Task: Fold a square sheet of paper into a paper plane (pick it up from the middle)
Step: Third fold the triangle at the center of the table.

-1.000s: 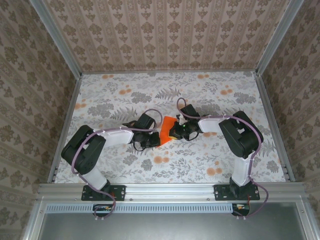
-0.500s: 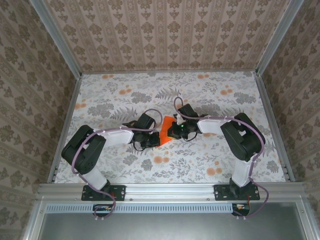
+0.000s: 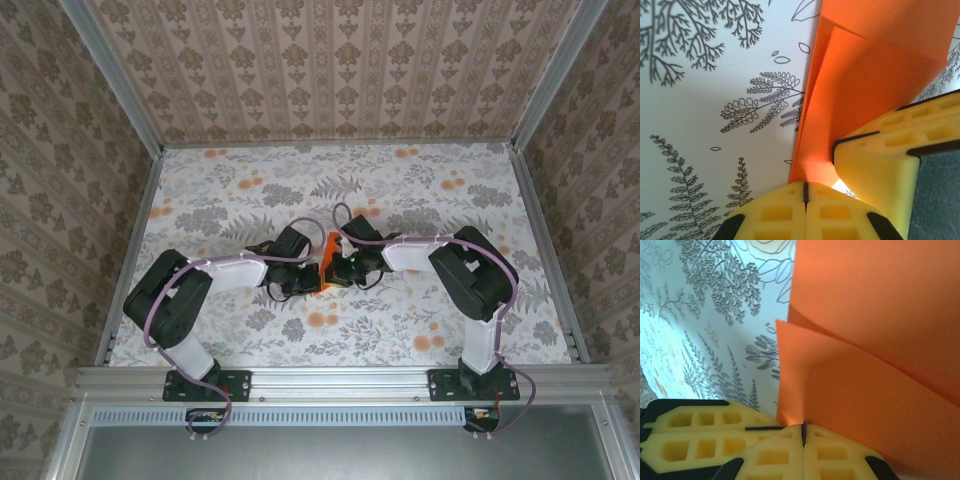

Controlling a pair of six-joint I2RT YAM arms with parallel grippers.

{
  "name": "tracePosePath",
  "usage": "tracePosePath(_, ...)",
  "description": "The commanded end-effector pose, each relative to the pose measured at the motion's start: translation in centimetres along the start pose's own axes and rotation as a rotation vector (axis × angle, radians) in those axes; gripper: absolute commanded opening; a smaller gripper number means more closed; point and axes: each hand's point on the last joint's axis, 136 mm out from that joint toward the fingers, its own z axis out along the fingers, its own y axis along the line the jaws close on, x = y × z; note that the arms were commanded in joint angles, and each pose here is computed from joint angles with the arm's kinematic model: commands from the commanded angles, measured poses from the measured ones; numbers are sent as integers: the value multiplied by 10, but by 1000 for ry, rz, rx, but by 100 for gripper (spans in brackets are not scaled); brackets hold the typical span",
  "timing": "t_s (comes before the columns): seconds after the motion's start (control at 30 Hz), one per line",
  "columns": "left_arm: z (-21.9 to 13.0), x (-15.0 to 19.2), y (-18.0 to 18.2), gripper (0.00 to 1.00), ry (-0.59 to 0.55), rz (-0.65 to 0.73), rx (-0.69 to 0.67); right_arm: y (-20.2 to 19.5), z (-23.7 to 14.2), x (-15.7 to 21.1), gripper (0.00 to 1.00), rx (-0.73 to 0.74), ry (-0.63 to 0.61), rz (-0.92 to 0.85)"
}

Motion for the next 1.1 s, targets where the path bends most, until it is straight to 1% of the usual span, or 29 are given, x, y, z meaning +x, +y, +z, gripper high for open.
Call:
tracePosePath(0.0, 12, 22, 35, 0, 86, -69, -132, -25, 2, 0, 0, 68, -12, 67)
tracePosePath(0.17, 16, 35, 49, 0, 134, -110, -178, -45, -9, -7, 0, 57, -65, 116)
tracePosePath(0.4, 22, 46, 58, 0, 186, -139, -204, -64, -30, -23, 0, 39, -143, 164)
tracePosePath(0.77, 21, 46, 57, 0, 192, -135, -206, -102, -64, -41, 0, 61, -242, 236)
tracePosePath(0.9, 20, 41, 50, 0, 178, -121, -180, -107, -81, -49, 0, 64, -285, 250)
tracePosePath(1.0, 16, 30, 33, 0, 151, -81, -124, -93, -97, -56, 0, 50, -323, 211)
tracePosePath(1.07, 11, 17, 14, 0, 116, -41, -71, -79, -105, -58, 0, 20, -336, 181)
